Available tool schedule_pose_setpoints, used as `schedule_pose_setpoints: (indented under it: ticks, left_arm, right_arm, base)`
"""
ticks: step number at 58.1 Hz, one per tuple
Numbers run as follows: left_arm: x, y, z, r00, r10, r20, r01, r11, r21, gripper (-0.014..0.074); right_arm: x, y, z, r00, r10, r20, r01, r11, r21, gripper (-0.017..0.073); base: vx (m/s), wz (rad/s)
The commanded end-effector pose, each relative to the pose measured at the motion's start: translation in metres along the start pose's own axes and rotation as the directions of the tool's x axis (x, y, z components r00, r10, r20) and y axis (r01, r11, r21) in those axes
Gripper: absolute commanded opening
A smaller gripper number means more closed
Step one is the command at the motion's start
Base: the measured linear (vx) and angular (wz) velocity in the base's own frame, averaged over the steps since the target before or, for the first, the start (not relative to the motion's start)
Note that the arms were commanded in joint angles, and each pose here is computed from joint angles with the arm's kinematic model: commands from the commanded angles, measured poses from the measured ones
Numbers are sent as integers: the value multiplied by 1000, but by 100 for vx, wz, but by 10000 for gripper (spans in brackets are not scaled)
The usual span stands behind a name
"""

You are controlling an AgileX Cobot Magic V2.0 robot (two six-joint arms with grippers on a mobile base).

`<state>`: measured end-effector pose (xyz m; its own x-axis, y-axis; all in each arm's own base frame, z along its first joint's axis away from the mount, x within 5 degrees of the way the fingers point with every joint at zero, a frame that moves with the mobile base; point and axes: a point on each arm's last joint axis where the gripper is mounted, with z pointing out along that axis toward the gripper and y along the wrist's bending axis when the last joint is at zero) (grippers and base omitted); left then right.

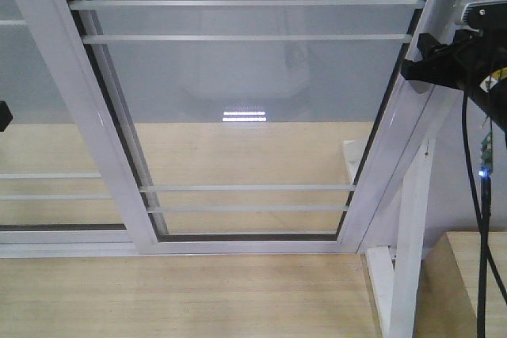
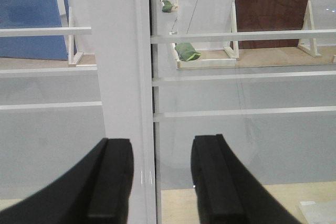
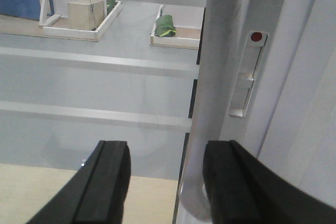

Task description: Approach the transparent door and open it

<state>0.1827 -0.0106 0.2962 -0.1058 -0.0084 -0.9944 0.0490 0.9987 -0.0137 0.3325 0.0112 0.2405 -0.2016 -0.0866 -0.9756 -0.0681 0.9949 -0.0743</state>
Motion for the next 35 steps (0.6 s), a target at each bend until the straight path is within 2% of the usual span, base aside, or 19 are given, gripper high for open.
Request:
schedule_pose_setpoints:
  ticks: [1, 10, 35]
  left_arm:
    - [-21, -1, -1, 992, -12, 124, 12, 1000, 2, 410]
    - [-21, -1, -1, 993, -12, 120, 12, 1000, 2, 410]
    - [-21, -1, -1, 993, -12, 120, 12, 1000, 2, 410]
  right_arm:
    - [-34, -6, 8, 986, -29, 165, 22, 999, 46, 407]
    - [-39, -12, 27, 984, -40, 171, 23, 995, 101, 407]
    - [-23, -12, 69, 989, -50, 139, 36, 994, 100, 402]
  base:
    - [0, 0]
    - [0, 0]
    - [0, 0]
